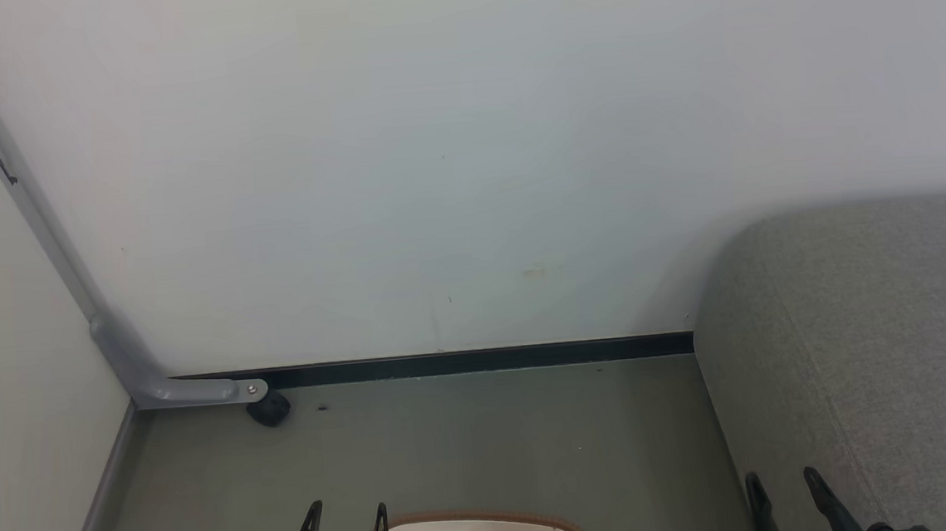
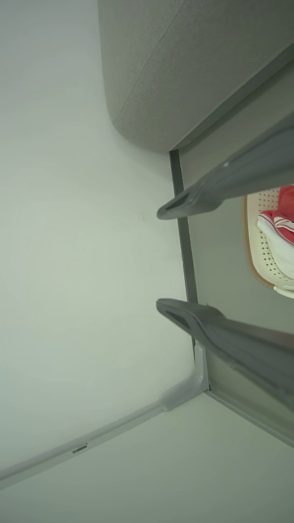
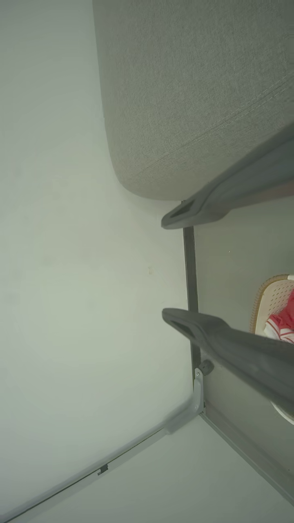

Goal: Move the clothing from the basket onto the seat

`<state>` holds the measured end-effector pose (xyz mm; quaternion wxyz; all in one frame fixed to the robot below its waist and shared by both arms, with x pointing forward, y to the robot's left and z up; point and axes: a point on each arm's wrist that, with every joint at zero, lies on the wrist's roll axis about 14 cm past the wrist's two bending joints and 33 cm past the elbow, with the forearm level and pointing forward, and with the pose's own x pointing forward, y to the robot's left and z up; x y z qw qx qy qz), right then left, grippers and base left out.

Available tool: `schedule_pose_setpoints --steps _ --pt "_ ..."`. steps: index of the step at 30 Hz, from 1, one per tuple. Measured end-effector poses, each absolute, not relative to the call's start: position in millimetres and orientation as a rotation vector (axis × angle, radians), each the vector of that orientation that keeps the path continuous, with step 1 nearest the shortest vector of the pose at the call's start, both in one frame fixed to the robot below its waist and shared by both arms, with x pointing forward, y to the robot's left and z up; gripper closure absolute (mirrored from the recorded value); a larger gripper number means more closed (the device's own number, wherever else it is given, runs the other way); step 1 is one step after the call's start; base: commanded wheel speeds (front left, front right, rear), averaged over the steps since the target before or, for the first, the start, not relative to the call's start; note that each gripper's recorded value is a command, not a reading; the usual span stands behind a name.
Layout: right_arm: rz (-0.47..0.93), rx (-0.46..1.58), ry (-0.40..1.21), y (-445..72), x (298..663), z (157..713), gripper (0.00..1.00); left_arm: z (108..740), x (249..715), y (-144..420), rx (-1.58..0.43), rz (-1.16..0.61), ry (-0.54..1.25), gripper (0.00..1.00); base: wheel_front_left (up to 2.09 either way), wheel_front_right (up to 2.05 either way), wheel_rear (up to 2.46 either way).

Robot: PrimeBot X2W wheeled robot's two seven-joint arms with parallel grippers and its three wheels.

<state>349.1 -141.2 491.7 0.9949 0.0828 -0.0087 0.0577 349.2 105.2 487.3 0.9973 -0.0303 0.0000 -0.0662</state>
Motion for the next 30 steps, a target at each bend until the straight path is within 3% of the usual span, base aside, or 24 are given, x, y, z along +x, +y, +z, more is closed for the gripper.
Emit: schedule_pose_setpoints --steps 30 --pt "0.127 0.156 0.042 -137.9 345.9 473.3 0.00 466.6 342.0 104.2 -0.071 -0.134 0.069 0.00 0.00 0.00 0.00"
